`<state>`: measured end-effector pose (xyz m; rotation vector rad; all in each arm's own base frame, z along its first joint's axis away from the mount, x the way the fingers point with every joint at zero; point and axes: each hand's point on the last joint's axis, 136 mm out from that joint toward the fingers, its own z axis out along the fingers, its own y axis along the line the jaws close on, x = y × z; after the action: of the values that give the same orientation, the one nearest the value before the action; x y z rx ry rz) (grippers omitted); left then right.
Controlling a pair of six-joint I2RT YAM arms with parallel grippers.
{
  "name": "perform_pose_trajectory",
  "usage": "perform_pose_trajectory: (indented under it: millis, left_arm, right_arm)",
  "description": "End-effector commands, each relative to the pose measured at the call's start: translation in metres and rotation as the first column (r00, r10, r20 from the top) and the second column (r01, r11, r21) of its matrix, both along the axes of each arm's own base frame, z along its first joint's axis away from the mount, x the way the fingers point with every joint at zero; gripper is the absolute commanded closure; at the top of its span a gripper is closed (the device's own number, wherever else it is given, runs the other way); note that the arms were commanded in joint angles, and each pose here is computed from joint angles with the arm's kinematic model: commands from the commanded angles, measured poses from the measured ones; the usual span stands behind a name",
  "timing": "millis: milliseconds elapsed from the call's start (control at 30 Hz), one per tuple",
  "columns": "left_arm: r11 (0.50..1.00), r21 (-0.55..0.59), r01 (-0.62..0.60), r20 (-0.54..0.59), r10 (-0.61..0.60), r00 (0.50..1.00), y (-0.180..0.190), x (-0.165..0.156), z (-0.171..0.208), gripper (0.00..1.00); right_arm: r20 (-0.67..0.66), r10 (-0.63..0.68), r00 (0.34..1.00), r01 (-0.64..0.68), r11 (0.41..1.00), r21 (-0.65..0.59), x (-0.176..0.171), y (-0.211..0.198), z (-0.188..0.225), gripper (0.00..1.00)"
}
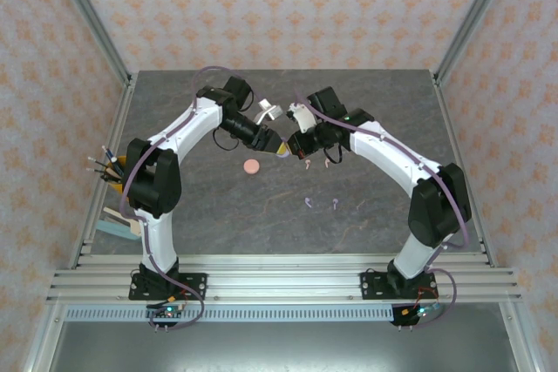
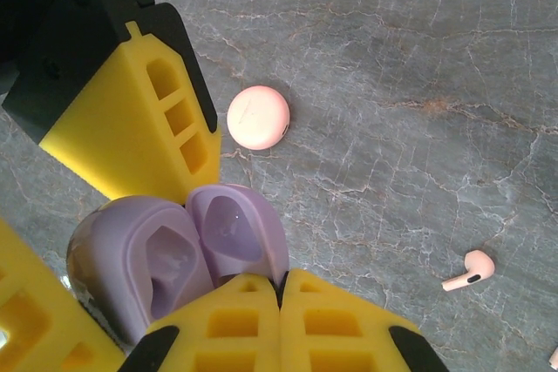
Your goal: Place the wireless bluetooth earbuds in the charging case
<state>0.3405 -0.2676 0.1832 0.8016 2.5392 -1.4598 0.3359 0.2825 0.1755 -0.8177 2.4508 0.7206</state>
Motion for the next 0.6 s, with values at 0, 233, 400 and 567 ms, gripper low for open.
perform_pose_trajectory:
  millis: [0, 233, 400, 567]
  left_arm:
    - [1.0, -0.027, 0.009, -0.015, -0.01, 1.0, 0.0002, -0.0042, 0.0051, 0.55]
    - [0.999, -0.03, 0.028, -0.036, -0.029, 0.999, -0.0013, -0.0085, 0.0014, 0.58]
    - [0.999, -0.033, 0.034, -0.049, -0.036, 0.998, -0.0012, -0.0108, -0.0009, 0.59]
    - [0.999, -0.03, 0.035, -0.056, -0.037, 0.998, -0.0017, -0.011, -0.003, 0.6]
  right_arm:
    - [0.04, -0.012, 0.999, 0.011, 1.0, 0.024, 0.0047, -0.0003, 0.0152, 1.0]
    - [0.043, -0.014, 0.999, 0.013, 1.0, 0.021, 0.0056, -0.0007, 0.0154, 1.0]
    - [0.045, -0.017, 0.999, 0.016, 1.0, 0.021, 0.0064, -0.0013, 0.0162, 1.0]
    - [0.044, -0.017, 0.999, 0.016, 1.0, 0.022, 0.007, -0.0012, 0.0161, 1.0]
